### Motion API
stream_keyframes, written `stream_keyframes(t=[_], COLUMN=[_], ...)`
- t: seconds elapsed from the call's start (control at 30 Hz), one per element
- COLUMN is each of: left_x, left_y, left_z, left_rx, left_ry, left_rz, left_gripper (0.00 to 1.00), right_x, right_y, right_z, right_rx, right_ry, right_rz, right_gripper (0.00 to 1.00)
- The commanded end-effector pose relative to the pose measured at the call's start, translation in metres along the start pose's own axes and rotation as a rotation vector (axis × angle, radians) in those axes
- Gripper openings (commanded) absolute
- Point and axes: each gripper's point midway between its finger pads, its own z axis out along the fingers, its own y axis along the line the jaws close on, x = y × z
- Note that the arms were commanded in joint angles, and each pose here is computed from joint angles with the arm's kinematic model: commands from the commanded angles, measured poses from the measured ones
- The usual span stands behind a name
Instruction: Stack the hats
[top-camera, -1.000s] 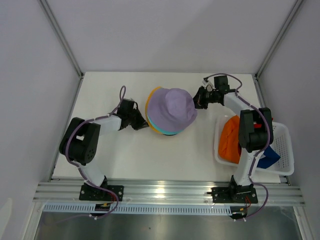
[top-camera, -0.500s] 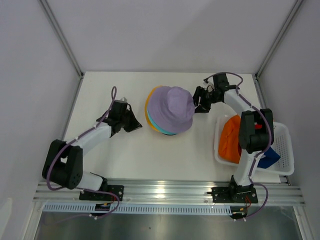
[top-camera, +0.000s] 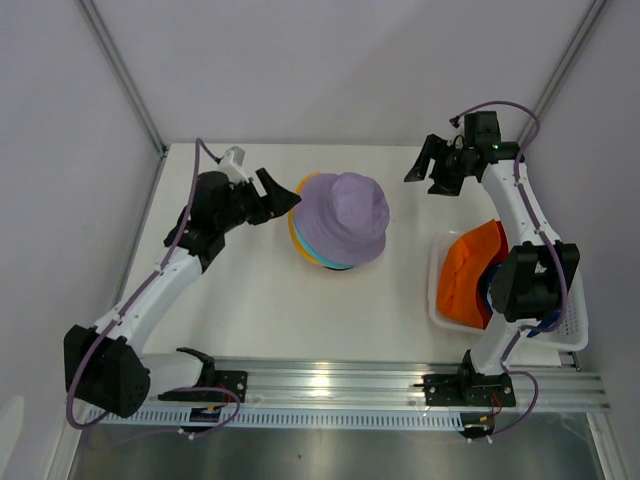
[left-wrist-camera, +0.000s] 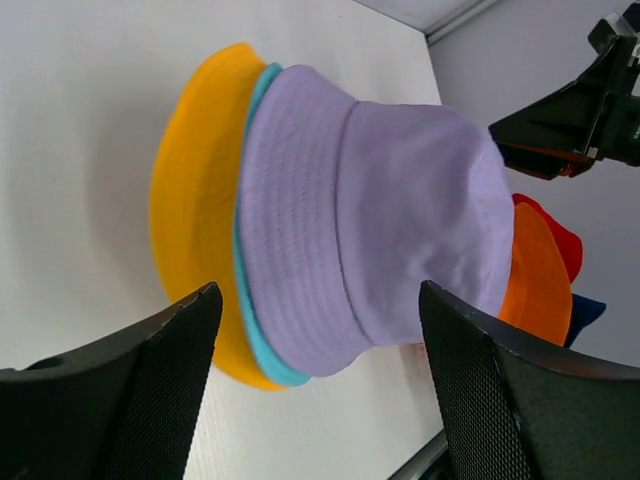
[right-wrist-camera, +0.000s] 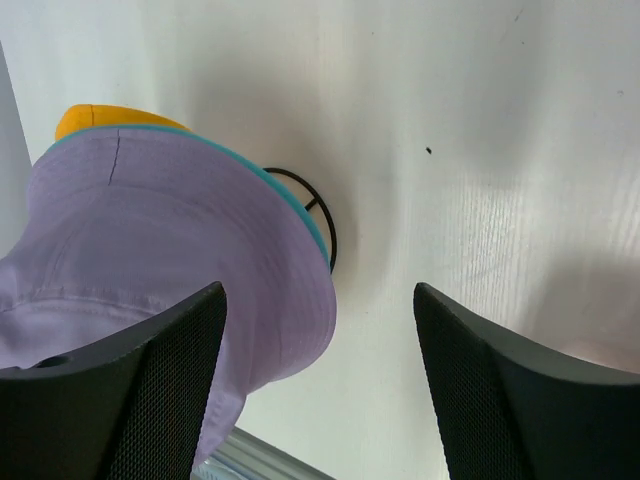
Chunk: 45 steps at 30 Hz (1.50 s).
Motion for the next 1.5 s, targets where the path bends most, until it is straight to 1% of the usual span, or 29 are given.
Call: stream_keyframes(t=[0.0, 0.13, 0.17, 0.23, 0.33, 0.37, 0.43, 0.47, 0.5, 0.53, 0.57, 0.6, 0.63, 0.77, 0.8, 0.93, 1.07, 1.17, 1.37, 1.47], left_x=[-0.009, 0.006, 0.004, 0.01, 0.013, 0.017, 0.019, 0.018, 0.021, 0.022, 0.024, 0.029, 0.03, 0.049, 0.061, 0.086, 0.106, 0.106, 0.097, 0.088], left_y=[-0.021, -0.006, -0.007, 0.002, 0.005, 0.008, -0.001, -0.004, -0.005, -0.005, -0.002, 0.004, 0.012, 0.046, 0.057, 0.079, 0.096, 0.093, 0.085, 0.077], left_z=[0.017, 0.041, 0.045, 0.055, 0.062, 0.065, 0.067, 0.07, 0.071, 0.073, 0.075, 0.079, 0.083, 0.093, 0.096, 0.098, 0.091, 0.084, 0.075, 0.069], left_rx=[0.114, 0.092, 0.103, 0.081, 0.08, 0.078, 0.127, 0.151, 0.164, 0.164, 0.16, 0.143, 0.107, -0.045, -0.086, -0.15, -0.198, -0.163, -0.161, -0.144], left_ry=[0.018, 0.082, 0.071, 0.09, 0.1, 0.113, 0.132, 0.131, 0.144, 0.149, 0.155, 0.16, 0.153, 0.181, 0.212, 0.252, 0.275, 0.253, 0.236, 0.218], left_rz=[-0.003, -0.059, -0.064, -0.088, -0.102, -0.118, -0.133, -0.139, -0.15, -0.172, -0.185, -0.201, -0.226, -0.318, -0.342, -0.376, -0.374, -0.355, -0.274, -0.251], left_gripper=[0.84, 0.84, 0.84, 0.84, 0.84, 0.83, 0.77, 0.7, 0.5, 0.4, 0.27, 0.03, 0.01, 0.01, 0.01, 0.01, 0.01, 0.01, 0.01, 0.01], right_x=[-0.008, -0.005, -0.003, -0.002, 0.001, 0.001, 0.001, 0.001, 0.002, 0.002, 0.0, 0.003, 0.005, 0.007, 0.008, 0.015, 0.024, 0.03, 0.037, 0.03], right_y=[0.017, 0.038, 0.045, 0.052, 0.059, 0.06, 0.064, 0.065, 0.067, 0.068, 0.073, 0.072, 0.076, 0.087, 0.088, 0.086, 0.076, 0.074, 0.062, 0.05], right_z=[-0.03, -0.035, -0.036, -0.038, -0.037, -0.038, -0.036, -0.035, -0.032, -0.03, -0.027, -0.023, -0.02, -0.008, -0.006, 0.004, 0.014, 0.017, 0.024, 0.017], right_rx=[-0.019, -0.088, -0.106, -0.12, -0.13, -0.135, -0.147, -0.151, -0.157, -0.163, -0.183, -0.184, -0.19, -0.221, -0.224, -0.212, -0.189, -0.191, -0.163, -0.127], right_ry=[-0.057, -0.064, -0.062, -0.064, -0.059, -0.059, -0.058, -0.061, -0.057, -0.059, -0.066, -0.059, -0.055, -0.062, -0.062, -0.04, -0.021, -0.016, -0.01, -0.019], right_rz=[-0.035, -0.057, -0.067, -0.082, -0.095, -0.097, -0.094, -0.095, -0.086, -0.083, -0.085, -0.078, -0.066, -0.063, -0.062, -0.053, -0.03, -0.016, 0.008, 0.021], right_gripper=[0.79, 0.79, 0.79, 0.8, 0.8, 0.8, 0.8, 0.8, 0.8, 0.8, 0.8, 0.8, 0.8, 0.8, 0.8, 0.8, 0.8, 0.8, 0.8, 0.8])
